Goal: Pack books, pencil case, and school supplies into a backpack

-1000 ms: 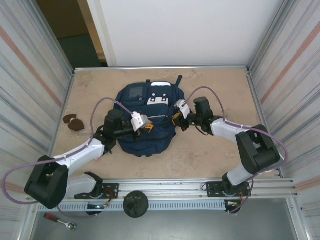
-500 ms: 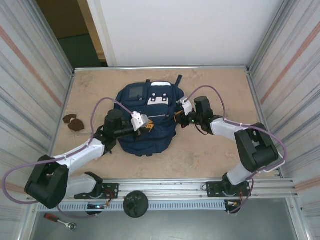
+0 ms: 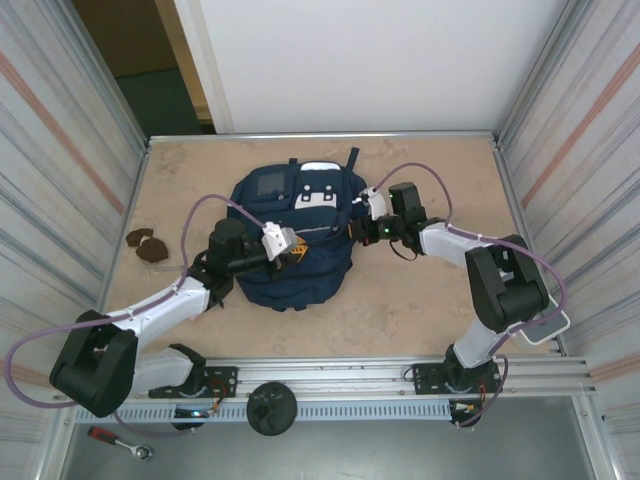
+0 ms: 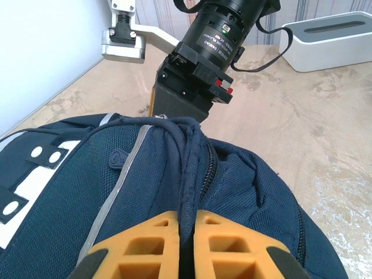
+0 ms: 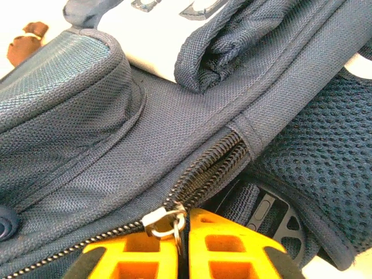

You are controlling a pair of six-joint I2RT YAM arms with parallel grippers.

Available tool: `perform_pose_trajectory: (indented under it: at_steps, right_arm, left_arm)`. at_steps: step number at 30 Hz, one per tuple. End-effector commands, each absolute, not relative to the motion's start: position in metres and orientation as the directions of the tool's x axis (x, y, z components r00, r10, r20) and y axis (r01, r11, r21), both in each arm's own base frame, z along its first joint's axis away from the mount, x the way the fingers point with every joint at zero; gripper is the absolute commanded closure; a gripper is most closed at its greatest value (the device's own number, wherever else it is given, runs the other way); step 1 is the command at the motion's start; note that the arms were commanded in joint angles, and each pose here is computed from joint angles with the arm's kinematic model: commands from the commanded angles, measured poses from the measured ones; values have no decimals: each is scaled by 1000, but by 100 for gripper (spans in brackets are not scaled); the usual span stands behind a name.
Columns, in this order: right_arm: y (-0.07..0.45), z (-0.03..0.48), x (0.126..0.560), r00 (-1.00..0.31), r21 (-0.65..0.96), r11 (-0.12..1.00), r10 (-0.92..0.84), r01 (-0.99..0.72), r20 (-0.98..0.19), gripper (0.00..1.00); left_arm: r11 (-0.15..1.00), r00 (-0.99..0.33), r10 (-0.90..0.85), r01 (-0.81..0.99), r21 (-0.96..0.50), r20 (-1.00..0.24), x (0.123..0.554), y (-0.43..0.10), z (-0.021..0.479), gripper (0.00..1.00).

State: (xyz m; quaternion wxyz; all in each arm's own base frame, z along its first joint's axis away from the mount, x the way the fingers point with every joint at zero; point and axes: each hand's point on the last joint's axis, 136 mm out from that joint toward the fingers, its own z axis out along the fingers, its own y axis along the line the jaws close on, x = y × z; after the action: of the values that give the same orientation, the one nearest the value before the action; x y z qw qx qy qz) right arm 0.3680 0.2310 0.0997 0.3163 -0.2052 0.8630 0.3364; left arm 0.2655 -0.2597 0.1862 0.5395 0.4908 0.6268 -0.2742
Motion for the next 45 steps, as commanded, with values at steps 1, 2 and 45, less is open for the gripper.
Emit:
perform_pose_trajectory:
  at_steps: [1,2,45]
  right_arm:
    - [154,86,396,-762,397,856,5,-332,-648,80]
    - [162,96,390,-748,420,821,-12,-386,-664,74]
    - [116,82,311,-711,514,858,368,11,-599,97]
  left_arm:
    - [331,181,218,911,247,-959,257,-263,229,100]
    - [329,177,221,912,244,-959,257,-264,228,100]
    - [731,-285,395,674,111,-873,376,-231,176,88]
